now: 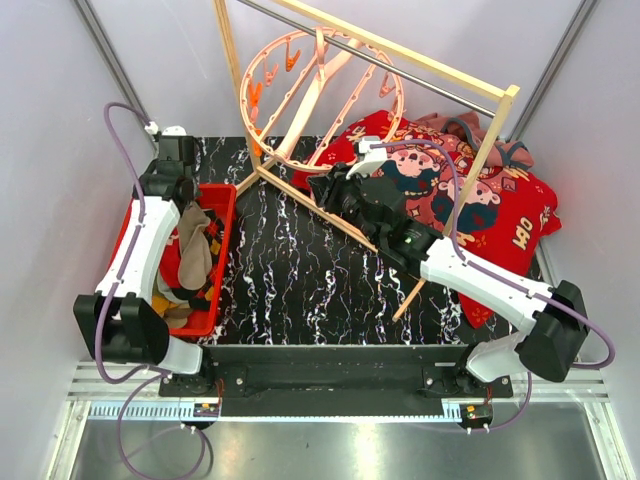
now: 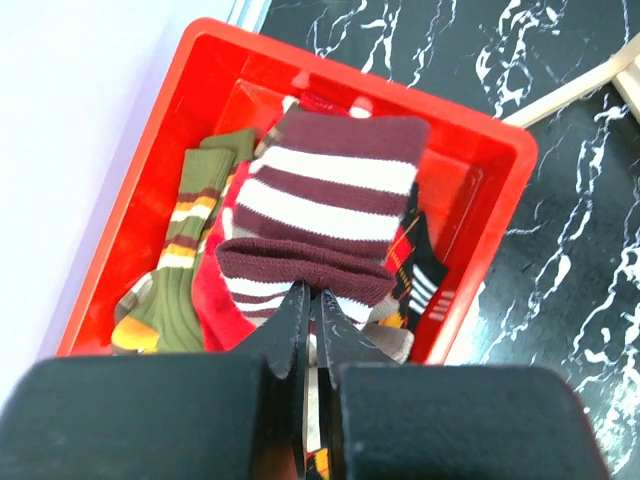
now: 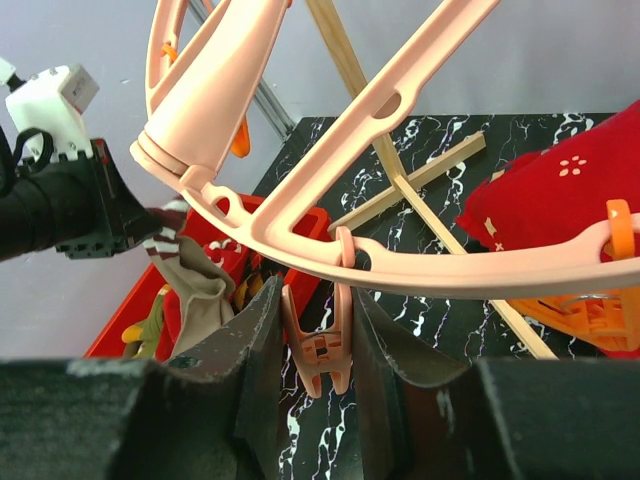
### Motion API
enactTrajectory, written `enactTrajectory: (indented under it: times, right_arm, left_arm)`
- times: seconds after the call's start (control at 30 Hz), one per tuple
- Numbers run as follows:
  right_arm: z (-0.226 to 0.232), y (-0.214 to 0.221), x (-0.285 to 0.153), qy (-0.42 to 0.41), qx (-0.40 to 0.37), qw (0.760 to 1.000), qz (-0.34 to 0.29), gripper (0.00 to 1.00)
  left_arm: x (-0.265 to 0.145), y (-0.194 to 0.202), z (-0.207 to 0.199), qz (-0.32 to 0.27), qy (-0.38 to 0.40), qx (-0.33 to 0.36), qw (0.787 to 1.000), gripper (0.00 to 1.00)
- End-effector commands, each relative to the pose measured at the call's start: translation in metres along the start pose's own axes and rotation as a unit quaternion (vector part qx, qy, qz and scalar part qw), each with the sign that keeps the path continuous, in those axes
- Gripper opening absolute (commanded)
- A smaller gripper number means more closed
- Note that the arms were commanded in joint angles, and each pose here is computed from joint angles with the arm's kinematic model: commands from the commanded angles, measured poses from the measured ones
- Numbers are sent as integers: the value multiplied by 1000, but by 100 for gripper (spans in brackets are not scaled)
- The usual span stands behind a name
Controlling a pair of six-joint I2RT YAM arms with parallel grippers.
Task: Clip the socks to the hanger
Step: Pick up the sock from the bin.
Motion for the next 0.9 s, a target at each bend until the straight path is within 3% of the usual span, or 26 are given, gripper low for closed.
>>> enactTrajectory:
  times: [0.0,0.13,0.23,0.4,0.67,0.87]
  right_arm:
    - [0,-12,-8,-5,-4,1000,-10,3]
    - [0,-12,-9,-7,-5,1000,-9,4]
    - [0,-10,-9,-7,-5,1000,-7,4]
    - [0,-9,-8,-10,-6,1000,-5,4]
    - [-1,-9,-10,-9,-8,1000,-5,4]
    - [0,-10,-11,-12,-10,1000,-6,5]
  left_arm:
    - [-1,3,6,-18,-3,1,1000,0]
    - [20,28,1,29,-1,-2,1000,0]
    - [42,50,-5,63,6,-4,998,8]
    - [86,82,-14,132,9,-4,991,5]
    - [95,87,-17,142,7,-2,990,7]
    - [77,69,-10,112,11,-4,994,5]
Point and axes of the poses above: each gripper's point midway between its finger pads, its own x axis out along the fingers, its own z axis along the line the jaws close on, y = z × x, the point moved 2 cm from there along -x, back along the fingers, and after that the axes turned 2 degrees about -x, right-handed, at the moved point
